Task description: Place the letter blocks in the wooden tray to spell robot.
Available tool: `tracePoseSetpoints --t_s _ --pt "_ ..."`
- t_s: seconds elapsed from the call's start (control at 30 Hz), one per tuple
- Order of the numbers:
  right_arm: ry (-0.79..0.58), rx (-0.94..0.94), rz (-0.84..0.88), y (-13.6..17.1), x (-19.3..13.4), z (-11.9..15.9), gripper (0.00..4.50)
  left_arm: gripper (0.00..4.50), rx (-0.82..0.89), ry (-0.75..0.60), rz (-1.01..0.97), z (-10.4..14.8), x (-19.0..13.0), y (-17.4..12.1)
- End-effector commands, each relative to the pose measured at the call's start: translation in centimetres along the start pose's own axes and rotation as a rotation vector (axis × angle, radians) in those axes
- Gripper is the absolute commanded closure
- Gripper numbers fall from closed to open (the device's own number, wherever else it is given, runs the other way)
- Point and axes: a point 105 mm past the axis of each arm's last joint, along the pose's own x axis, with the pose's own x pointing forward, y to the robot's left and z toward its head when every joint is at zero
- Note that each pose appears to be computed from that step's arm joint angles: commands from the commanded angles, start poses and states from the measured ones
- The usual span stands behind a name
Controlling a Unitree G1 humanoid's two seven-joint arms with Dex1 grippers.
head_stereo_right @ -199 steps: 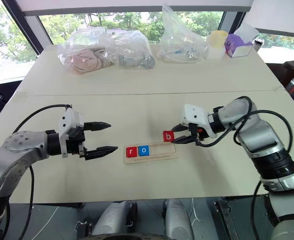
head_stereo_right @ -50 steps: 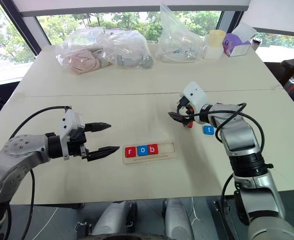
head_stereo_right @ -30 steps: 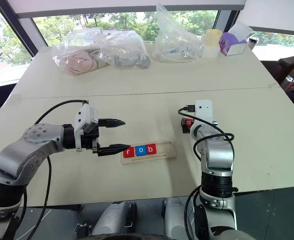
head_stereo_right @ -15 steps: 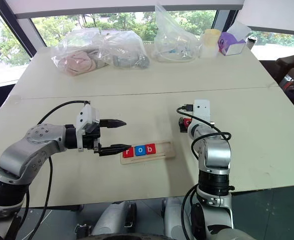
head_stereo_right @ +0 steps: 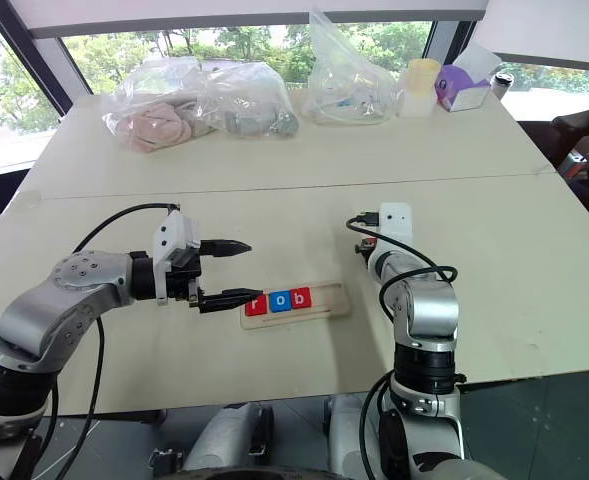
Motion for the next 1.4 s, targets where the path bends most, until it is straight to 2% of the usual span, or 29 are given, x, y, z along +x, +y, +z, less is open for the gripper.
tracePoseSetpoints --t_s 0.03,0.2,0.27,0.37,0.5,0.7,0.8,1.27,1.3,1.4 --pt "0.083 0.020 0.018 -0.2 -0.1 -2.1 3.31 0.00 0.039 -0.023 0.004 0.9 -0.2 -0.2" --pt "-0.001 0.008 0.049 -0.5 -1.3 0.2 3.31 0.00 0.033 -0.029 -0.003 0.9 0.1 -0.3" --pt "-0.045 -0.005 0.085 -0.5 -2.6 1.5 3.31 0.00 0.032 -0.029 -0.016 0.8 0.2 -0.5" --pt "-0.057 -0.009 0.113 -0.7 -4.8 2.2 3.31 0.00 0.025 -0.035 -0.026 0.8 0.4 -0.5" --pt "-0.050 -0.024 0.106 -1.7 -7.3 1.2 3.31 0.00 0.021 -0.040 -0.044 0.7 0.7 -0.6" --pt "-0.014 -0.036 0.109 -2.2 -9.9 -2.6 3.31 0.00 0.019 -0.045 -0.078 0.6 1.2 -0.6" --pt "0.016 -0.041 0.096 -2.3 -10.1 -3.5 3.31 0.00 0.021 -0.044 -0.091 0.5 1.3 -0.6" --pt "0.098 -0.076 0.046 -2.8 -9.0 -4.8 3.31 0.00 0.034 -0.040 -0.081 0.7 1.2 -0.2" --pt "0.101 -0.080 0.044 -2.8 -9.0 -4.8 2.30 0.00 0.034 -0.040 -0.080 0.7 1.1 -0.2" --pt "0.105 -0.097 0.049 -2.9 -9.0 -4.8 0.90 0.00 0.034 -0.039 -0.076 0.7 1.1 -0.3"
